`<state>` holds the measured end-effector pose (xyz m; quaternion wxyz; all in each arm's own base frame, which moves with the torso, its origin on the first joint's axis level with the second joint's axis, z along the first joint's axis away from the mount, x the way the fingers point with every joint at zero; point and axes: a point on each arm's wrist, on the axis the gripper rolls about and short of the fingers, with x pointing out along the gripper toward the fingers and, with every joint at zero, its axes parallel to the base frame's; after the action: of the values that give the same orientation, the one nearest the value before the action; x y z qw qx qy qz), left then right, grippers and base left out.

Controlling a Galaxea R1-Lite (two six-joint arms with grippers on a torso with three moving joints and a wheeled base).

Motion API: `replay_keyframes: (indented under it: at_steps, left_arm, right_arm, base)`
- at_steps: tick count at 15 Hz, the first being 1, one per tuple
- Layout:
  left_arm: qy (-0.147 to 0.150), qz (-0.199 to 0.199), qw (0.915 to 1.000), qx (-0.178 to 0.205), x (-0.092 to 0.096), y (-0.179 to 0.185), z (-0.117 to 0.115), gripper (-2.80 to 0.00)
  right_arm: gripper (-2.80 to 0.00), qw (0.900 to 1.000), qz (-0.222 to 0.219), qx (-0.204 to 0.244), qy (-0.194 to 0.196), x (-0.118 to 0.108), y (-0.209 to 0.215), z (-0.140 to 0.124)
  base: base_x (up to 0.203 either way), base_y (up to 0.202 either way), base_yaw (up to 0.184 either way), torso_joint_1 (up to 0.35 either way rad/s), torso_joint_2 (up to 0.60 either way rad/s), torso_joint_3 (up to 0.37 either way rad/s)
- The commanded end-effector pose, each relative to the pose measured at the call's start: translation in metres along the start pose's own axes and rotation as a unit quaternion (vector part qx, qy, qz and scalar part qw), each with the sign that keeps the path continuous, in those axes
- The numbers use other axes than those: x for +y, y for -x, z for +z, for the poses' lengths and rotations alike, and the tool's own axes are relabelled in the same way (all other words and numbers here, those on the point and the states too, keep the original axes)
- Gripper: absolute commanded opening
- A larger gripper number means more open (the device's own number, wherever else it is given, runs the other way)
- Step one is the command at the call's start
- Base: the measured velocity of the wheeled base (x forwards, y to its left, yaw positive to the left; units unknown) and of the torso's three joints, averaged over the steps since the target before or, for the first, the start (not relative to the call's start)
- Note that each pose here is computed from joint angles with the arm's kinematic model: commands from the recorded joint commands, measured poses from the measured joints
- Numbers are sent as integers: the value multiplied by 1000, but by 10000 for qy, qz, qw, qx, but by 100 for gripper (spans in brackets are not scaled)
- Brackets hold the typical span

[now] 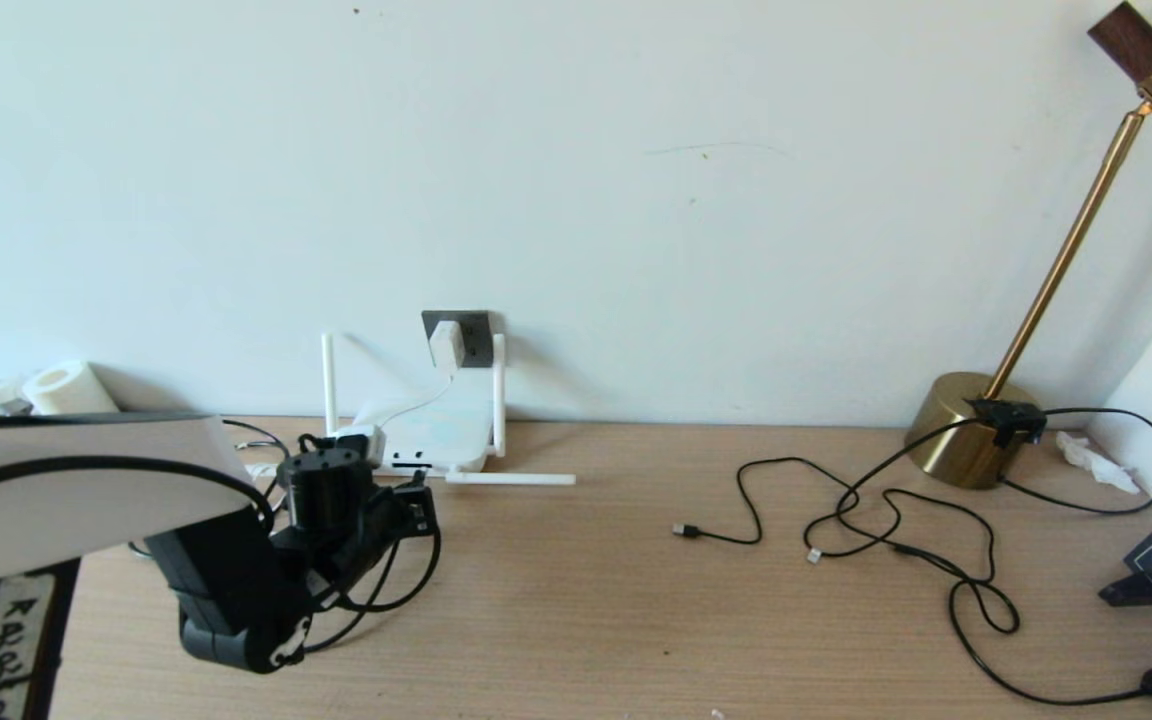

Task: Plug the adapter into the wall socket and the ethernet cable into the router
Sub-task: Plug cable into router interface

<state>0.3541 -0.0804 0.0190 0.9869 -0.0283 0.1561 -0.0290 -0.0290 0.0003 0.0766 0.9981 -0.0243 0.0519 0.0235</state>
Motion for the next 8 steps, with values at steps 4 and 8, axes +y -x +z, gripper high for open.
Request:
replay_keyframes:
  at_steps: [4,8]
  left_arm:
    - [14,-4,10000,-62,-1,-2,2,-280]
    - [17,-6,10000,-81,-1,-3,2,-280]
  right_arm:
    - [0,10000,8,12,5,0,0,0]
    - [0,10000,4,12,5,0,0,0]
  base:
    - [0,0,0,0,0,0]
    - [0,0,0,0,0,0]
